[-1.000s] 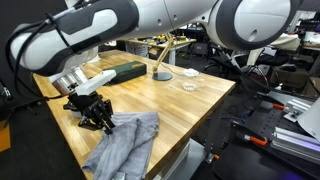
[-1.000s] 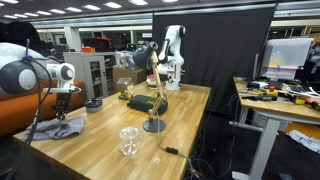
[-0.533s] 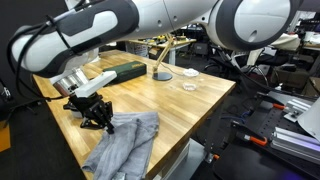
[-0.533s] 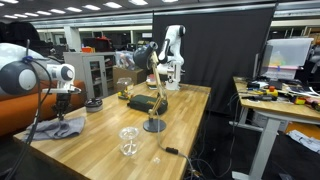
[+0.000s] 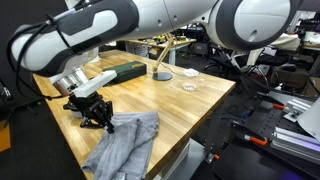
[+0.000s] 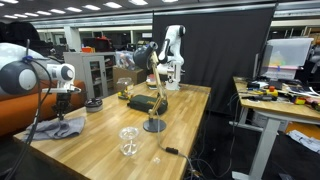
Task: Fold the grey towel from right to left
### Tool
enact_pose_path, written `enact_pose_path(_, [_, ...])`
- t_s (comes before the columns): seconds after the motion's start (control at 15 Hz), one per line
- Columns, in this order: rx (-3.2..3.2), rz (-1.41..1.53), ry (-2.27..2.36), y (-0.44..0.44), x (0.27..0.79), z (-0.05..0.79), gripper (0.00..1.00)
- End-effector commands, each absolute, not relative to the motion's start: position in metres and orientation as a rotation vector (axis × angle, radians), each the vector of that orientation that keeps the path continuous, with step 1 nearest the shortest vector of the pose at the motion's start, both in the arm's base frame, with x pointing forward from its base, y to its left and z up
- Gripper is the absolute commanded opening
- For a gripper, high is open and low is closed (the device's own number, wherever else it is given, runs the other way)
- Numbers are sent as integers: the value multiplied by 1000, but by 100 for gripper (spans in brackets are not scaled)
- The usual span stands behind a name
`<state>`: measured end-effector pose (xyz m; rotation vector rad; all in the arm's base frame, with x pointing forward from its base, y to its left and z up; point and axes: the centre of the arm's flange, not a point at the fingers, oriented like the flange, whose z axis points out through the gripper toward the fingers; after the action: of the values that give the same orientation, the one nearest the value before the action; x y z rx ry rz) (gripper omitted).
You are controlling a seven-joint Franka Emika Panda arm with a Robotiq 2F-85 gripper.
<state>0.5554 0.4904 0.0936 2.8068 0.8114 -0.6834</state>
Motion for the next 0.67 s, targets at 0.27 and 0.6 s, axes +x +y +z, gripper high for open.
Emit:
enact_pose_path(0.27, [2799,-658,536,486,519,116,1])
enact_pose_path(0.6, [2836,-652,199,500,480,119,1])
